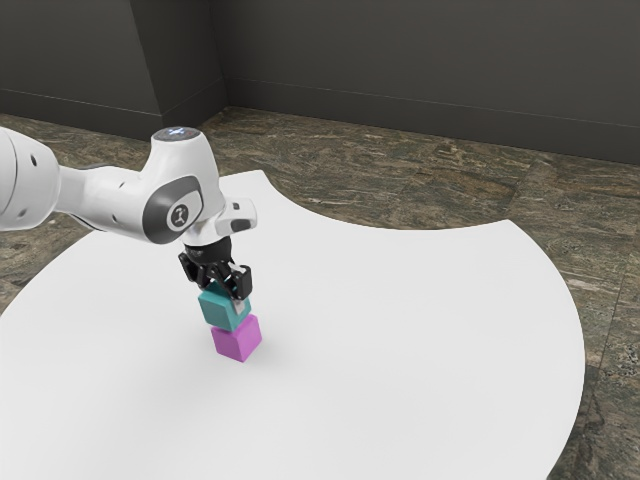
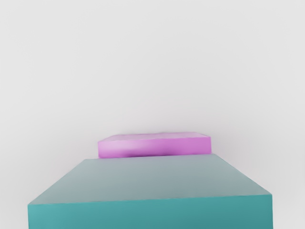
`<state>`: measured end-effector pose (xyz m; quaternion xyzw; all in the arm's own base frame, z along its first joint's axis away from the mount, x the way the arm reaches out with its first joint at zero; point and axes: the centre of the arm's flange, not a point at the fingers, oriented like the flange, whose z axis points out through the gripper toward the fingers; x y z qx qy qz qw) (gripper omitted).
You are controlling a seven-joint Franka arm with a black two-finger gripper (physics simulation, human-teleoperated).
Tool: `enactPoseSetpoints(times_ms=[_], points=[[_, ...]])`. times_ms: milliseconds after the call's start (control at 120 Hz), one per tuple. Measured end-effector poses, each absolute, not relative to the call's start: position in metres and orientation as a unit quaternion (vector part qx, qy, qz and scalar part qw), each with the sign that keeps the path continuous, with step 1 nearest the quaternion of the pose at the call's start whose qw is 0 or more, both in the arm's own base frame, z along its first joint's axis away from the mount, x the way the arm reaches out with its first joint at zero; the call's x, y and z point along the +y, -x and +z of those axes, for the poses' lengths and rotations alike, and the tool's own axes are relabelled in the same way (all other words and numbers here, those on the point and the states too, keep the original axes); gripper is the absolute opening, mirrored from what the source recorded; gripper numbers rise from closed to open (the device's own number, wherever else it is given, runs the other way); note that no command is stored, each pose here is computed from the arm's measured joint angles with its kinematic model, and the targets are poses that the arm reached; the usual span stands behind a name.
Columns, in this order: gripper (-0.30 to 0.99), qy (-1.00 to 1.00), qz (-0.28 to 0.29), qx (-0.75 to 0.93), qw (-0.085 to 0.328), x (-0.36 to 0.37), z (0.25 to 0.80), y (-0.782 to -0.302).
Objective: Pick up the blue block with one arm, and put the blue block on the pink block with one arm
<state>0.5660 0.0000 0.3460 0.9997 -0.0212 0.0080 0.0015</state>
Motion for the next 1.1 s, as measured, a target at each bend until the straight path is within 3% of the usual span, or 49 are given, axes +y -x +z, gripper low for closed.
enactPoseSetpoints(times_ms=[1100], points=[[0.43,-1.000,0.008,-0.027,0.000,-0.0002,0.3448,-0.5689]])
